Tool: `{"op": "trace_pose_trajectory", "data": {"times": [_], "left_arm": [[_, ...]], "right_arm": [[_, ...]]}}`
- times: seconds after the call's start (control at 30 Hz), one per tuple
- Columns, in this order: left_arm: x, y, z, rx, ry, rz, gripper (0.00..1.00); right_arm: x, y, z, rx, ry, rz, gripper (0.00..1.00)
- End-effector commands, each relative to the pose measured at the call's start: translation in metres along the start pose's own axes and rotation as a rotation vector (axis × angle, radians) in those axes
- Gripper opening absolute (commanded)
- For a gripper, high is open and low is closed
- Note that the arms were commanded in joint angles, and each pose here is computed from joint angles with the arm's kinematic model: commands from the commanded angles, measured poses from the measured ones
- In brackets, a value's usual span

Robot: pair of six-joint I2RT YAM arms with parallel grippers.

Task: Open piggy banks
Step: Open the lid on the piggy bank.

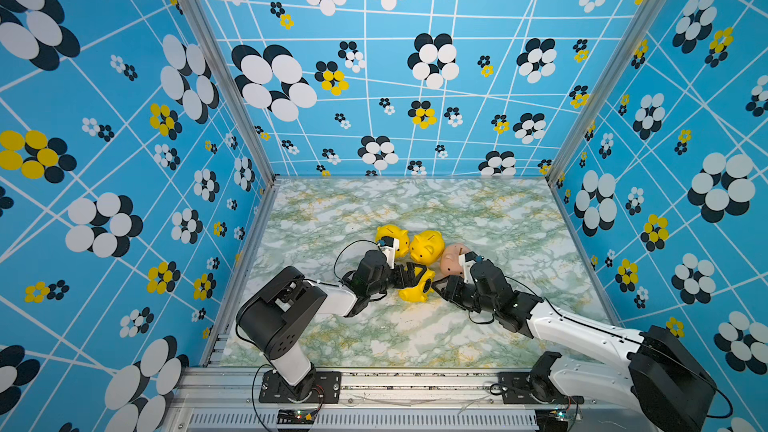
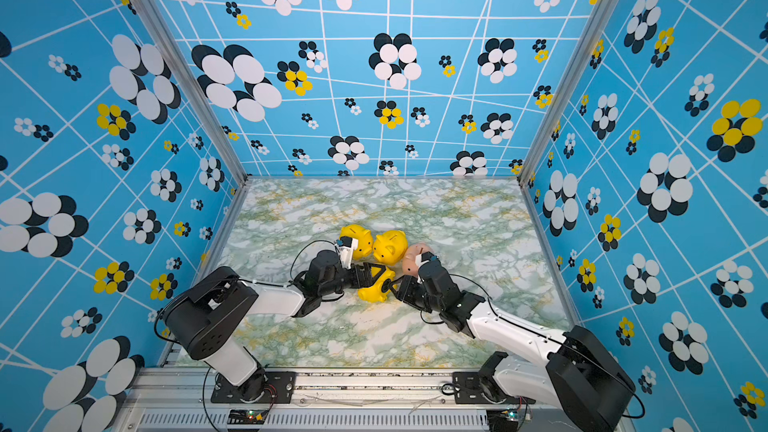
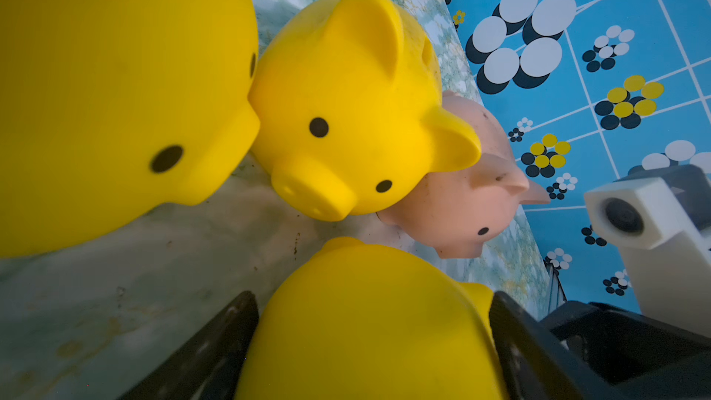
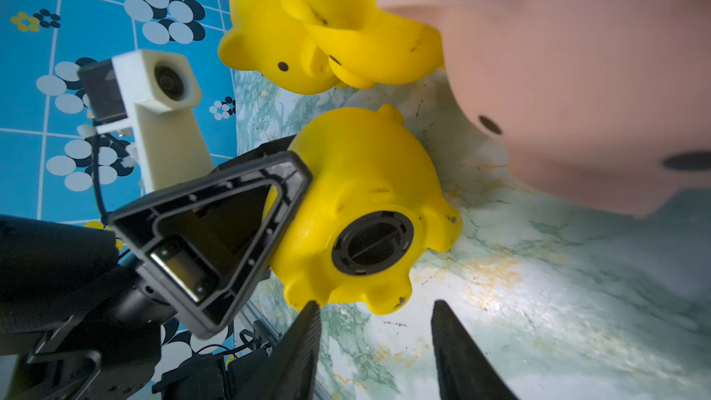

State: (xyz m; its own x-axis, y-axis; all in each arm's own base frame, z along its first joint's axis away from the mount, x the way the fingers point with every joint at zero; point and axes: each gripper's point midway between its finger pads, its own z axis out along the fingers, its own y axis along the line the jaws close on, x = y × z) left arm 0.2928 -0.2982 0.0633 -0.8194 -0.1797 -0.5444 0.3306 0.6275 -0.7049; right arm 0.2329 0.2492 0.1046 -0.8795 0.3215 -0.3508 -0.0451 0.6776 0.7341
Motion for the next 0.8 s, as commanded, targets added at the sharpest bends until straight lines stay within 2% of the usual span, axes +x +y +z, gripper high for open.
{"op": "trace_pose_trajectory", "data": {"times": [0.0, 0.13, 0.27, 0.47, 0.6, 0.77], "left_arm": [[0.202, 0.138, -0.094, -0.605, 0.728, -0.212, 0.94], [0.205, 0.136, -0.094, -0.6, 0.75, -0.216, 0.94], [0.209, 0.139, -0.097, -0.65, 0.796, -0.24, 0.94], [0.217, 0.134, -0.097, -0.644, 0.865, -0.277, 0.94], [0.224, 0.126, -0.095, -0.616, 0.914, -0.29, 0.94], [0.231, 0.121, -0.096, -0.599, 0.946, -0.307, 0.94]], "right_arm": [[-0.006, 0.006, -0.003, 0.009, 0.009, -0.21, 0.51], [-0.007, -0.006, 0.003, 0.081, 0.033, -0.3, 0.52], [-0.002, -0.004, 0.009, 0.045, 0.049, -0.36, 0.51], [0.0, -0.006, 0.003, -0.02, -0.017, -0.552, 0.5], [0.004, -0.007, 0.004, -0.047, -0.027, -0.686, 0.45], [0.002, -0.007, -0.003, -0.084, -0.12, -0.842, 0.39]]}}
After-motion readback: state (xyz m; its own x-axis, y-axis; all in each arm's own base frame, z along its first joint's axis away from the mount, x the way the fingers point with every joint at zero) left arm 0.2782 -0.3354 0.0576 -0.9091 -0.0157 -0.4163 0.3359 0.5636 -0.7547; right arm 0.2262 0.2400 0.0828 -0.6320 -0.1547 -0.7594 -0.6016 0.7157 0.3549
